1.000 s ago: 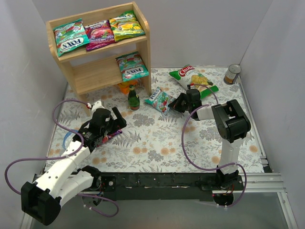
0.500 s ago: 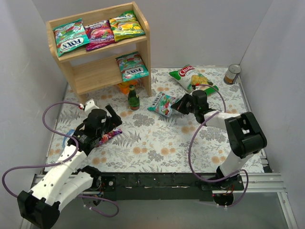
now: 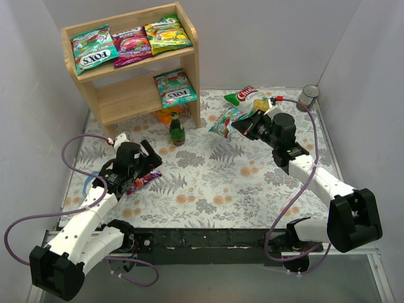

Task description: Place and organize the candy bags onto the shelf

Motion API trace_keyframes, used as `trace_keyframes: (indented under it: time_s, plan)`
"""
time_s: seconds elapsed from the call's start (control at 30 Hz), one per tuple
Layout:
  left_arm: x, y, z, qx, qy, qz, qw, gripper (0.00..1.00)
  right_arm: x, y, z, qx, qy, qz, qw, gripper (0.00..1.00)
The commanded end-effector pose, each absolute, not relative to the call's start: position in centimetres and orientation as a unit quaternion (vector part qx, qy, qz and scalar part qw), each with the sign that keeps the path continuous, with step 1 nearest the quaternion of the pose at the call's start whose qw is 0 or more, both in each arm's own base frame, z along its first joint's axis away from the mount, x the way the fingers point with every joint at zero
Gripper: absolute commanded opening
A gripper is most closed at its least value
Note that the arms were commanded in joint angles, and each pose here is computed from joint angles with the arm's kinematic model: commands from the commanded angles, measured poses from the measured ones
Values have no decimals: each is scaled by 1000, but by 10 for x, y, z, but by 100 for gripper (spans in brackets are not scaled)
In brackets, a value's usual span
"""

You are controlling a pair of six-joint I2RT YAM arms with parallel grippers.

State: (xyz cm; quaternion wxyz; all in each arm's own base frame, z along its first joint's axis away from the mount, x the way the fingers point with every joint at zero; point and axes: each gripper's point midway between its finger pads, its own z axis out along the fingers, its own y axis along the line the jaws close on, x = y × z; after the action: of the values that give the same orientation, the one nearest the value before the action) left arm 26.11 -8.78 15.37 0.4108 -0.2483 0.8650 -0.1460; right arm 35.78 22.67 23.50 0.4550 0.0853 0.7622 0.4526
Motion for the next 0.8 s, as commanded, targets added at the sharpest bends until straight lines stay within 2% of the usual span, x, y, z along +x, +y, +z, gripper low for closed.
trace_keyframes:
  time_s: [0.0,0.33,0.53,0.77]
  plan:
    - [250,-113,127,-235,885,-195,352,98,344,237,295,54,713,513,475,1]
    - [237,-140,100,-222,890,-262,300,98,299,288,383,-24,637,582,506,1]
    - [232,-137,113,-222,883,-268,315,98,284,332,420,-73,602,605,516,1]
    - [223,-132,137,-226,862,-292,347,98,284,380,434,-96,582,629,506,1]
